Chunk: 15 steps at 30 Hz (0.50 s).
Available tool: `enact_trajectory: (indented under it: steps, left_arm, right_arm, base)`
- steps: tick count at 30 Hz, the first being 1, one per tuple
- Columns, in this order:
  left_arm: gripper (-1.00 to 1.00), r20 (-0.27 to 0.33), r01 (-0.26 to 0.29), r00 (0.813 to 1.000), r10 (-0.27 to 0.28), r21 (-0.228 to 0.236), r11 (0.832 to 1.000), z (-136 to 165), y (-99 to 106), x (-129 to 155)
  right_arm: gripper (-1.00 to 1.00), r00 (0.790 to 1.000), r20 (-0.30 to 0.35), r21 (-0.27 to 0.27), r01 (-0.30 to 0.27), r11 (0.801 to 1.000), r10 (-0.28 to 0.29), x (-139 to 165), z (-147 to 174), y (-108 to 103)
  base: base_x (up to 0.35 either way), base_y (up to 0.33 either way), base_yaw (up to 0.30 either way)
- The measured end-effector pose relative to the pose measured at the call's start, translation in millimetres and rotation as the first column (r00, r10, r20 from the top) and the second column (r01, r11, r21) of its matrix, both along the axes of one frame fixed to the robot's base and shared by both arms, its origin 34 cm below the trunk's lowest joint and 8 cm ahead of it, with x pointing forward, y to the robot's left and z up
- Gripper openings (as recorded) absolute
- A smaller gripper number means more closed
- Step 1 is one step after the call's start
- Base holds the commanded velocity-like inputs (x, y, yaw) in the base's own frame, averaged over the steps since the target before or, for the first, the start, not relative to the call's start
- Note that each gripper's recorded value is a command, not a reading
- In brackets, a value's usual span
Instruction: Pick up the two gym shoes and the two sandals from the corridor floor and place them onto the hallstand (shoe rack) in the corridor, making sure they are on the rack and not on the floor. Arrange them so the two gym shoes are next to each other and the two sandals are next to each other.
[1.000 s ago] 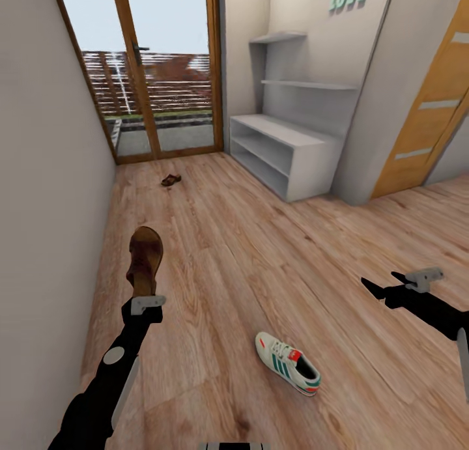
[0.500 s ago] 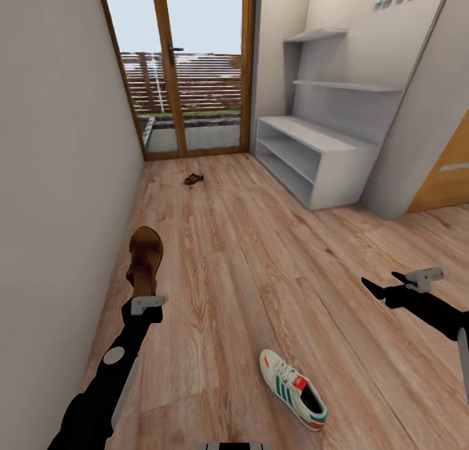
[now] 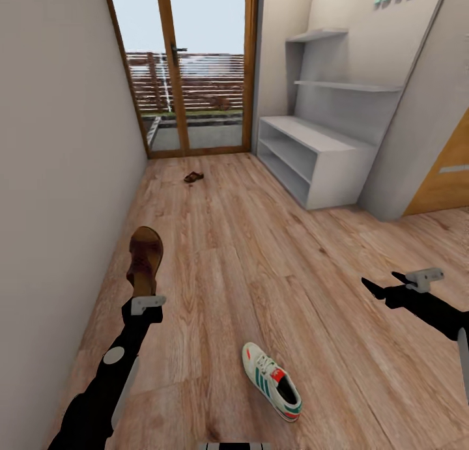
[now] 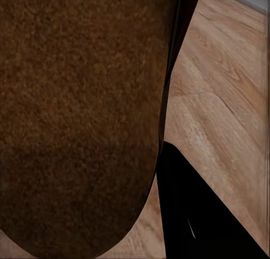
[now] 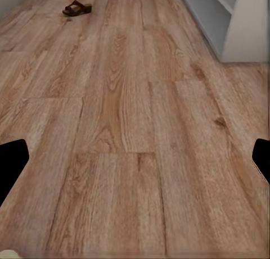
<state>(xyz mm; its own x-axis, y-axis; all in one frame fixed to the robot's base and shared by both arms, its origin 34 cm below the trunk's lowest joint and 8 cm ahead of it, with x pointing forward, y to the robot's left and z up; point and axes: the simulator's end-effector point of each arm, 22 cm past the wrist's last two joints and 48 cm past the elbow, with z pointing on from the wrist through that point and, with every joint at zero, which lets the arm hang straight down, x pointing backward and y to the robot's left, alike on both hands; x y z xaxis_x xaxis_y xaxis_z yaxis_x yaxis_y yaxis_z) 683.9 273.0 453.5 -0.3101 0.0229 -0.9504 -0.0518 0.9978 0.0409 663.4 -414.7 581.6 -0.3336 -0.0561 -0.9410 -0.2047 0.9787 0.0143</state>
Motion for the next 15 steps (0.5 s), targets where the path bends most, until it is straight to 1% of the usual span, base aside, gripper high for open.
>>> enact_trajectory:
  steps: [4, 6, 9, 15]
  left_arm:
    - [-1.00, 0.000, 0.000, 1.000, 0.000, 0.000, 1.000, 0.0, 0.0, 0.0]
    - [-1.00, 0.000, 0.000, 1.000, 0.000, 0.000, 1.000, 0.0, 0.0, 0.0]
    - [-1.00, 0.000, 0.000, 1.000, 0.000, 0.000, 1.000, 0.3, -0.1, 0.1]
    - [-1.00, 0.003, 0.000, 1.000, 0.000, 0.000, 1.000, 1.5, -0.1, 0.2]
  right_arm:
    - [1.00, 1.000, 0.000, 0.000, 0.000, 1.000, 0.000, 0.0, 0.1, 0.0]
    - [1.00, 1.000, 0.000, 0.000, 0.000, 1.000, 0.000, 0.0, 0.1, 0.0]
    - [1.00, 1.000, 0.001, 0.000, 0.000, 1.000, 0.000, -0.1, 0.4, -0.1]
    - [1.00, 1.000, 0.003, 0.000, 0.000, 1.000, 0.000, -0.3, 1.6, -0.1]
  base:
    - [-0.005, -0.276, 0.001]
    - [-0.002, -0.276, -0.093]
    - [-0.001, -0.276, -0.206]
    - [0.000, -0.276, -0.271]
